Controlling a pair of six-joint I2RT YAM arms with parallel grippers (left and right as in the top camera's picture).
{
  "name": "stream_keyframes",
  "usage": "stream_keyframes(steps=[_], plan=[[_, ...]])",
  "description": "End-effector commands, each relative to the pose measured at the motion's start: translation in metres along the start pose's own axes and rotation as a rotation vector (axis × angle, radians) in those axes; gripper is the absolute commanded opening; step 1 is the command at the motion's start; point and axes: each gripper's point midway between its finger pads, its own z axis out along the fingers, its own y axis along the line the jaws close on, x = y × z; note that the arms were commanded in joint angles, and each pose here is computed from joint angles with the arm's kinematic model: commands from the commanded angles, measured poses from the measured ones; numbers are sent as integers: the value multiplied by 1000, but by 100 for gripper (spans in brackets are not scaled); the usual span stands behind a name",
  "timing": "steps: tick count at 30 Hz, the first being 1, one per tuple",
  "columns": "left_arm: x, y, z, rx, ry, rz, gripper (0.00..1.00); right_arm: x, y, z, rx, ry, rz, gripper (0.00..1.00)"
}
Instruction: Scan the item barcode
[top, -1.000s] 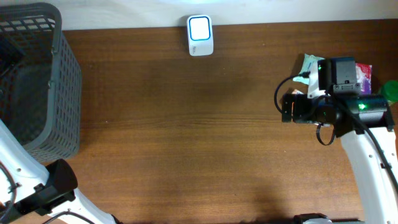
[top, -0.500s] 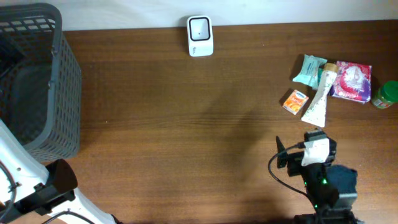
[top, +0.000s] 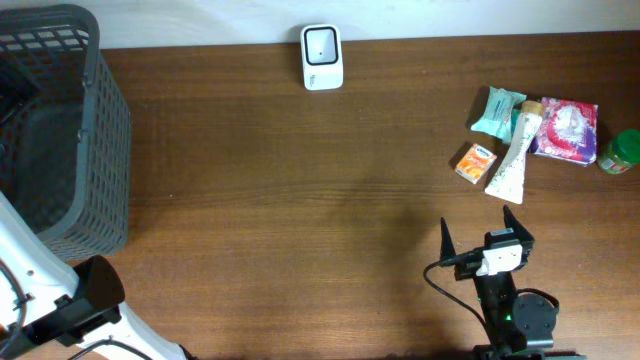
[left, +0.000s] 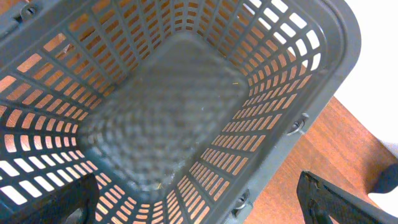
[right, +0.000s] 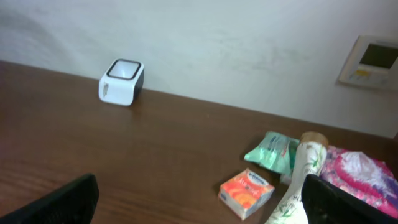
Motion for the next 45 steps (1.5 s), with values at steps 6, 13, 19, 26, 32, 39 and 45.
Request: stream_keyframes(steps=[6,13,19,26,32,39,45], plan=[[-1,2,-3,-4,-10,-9,99,8,1,0,-2,23,18,99],[-1,2,-3,-3,-10,-9,99,9,7,0,-7,30,13,99],[-1,2,-3,-3,-10,-9,99,9,7,0,-8,28,12,99],[-2,4,-3,-7,-11,-13,99,8,7,0,-8,28,12,99],[-2,4,-3,-7,-11,-13,99,8,7,0,-8,28,12,99],[6,-20,-24,130,-9,32,99,8,7,0,-8,28,12,99],[59,-105,-158,439,-325,550,99,8,7,0,-8,28,12,99]])
